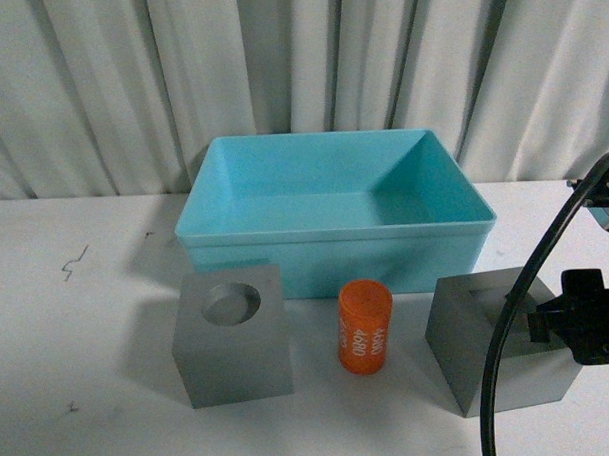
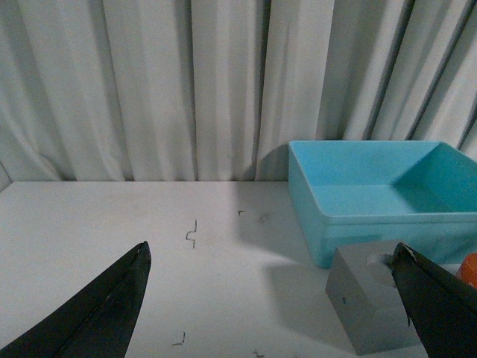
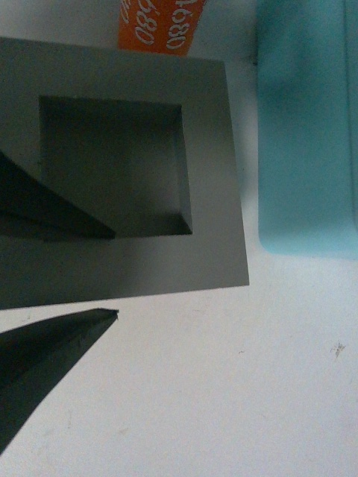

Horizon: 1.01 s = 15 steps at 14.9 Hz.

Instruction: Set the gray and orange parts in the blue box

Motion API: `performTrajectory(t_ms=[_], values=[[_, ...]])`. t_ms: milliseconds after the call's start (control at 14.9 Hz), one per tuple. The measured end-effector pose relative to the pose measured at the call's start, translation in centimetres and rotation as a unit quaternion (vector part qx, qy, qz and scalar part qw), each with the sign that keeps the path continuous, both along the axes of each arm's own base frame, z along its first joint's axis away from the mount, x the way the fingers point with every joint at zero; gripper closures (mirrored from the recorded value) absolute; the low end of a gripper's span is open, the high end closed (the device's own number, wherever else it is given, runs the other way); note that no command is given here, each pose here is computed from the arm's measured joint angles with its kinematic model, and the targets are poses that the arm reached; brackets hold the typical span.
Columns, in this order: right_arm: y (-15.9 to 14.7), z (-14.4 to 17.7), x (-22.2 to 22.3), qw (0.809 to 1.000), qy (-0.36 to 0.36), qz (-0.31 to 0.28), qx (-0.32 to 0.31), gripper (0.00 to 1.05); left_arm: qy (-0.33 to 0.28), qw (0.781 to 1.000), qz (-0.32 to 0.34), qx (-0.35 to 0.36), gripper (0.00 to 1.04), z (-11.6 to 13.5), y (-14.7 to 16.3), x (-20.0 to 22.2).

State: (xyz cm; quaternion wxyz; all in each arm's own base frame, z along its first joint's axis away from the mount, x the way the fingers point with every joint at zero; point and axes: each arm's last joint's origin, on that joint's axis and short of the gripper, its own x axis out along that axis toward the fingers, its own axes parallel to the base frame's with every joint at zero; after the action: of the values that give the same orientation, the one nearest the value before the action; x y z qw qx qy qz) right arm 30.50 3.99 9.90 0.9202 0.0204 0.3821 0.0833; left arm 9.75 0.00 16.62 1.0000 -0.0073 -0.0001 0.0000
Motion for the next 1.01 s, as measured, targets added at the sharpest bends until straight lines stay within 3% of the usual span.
performTrajectory(t_ms=[67, 201, 268, 335, 402, 469, 536, 804, 1006], values=[[-0.3, 0.1, -0.2, 1.000, 0.001, -0.006, 0.000, 0.85, 0.000, 1.000, 0.000, 0.000, 0.07, 0.0, 0.0, 0.0], [-1.7, 1.2, -1.2, 0.999, 0.014, -0.032, 0.003, 0.87, 0.000, 1.000, 0.000, 0.000, 0.07, 0.0, 0.0, 0.0], [-2.6, 3.5, -2.1, 0.999, 0.004, -0.039, 0.019, 0.87, 0.000, 1.000, 0.000, 0.000, 0.07, 0.0, 0.0, 0.0], [-3.3, 7.0, -2.8, 0.998, -0.043, -0.038, 0.037, 0.87, 0.000, 1.000, 0.000, 0.000, 0.07, 0.0, 0.0, 0.0], [-3.9, 12.8, -3.0, 0.989, -0.139, -0.026, 0.054, 0.87, 0.000, 1.000, 0.000, 0.000, 0.07, 0.0, 0.0, 0.0], [-3.9, 18.3, -1.6, 0.968, -0.244, -0.010, 0.059, 0.87, 0.000, 1.000, 0.000, 0.000, 0.07, 0.0, 0.0, 0.0], [-3.5, 20.3, 0.7, 0.957, -0.284, 0.003, 0.059, 0.87, 0.000, 1.000, 0.000, 0.000, 0.07, 0.0, 0.0, 0.0], [1.2, 14.1, 10.6, 0.978, -0.196, 0.037, 0.061, 0.87, 0.000, 1.000, 0.000, 0.000, 0.07, 0.0, 0.0, 0.0], [3.1, 10.9, 13.1, 0.987, -0.153, 0.029, 0.049, 0.87, 0.000, 1.000, 0.000, 0.000, 0.07, 0.0, 0.0, 0.0]])
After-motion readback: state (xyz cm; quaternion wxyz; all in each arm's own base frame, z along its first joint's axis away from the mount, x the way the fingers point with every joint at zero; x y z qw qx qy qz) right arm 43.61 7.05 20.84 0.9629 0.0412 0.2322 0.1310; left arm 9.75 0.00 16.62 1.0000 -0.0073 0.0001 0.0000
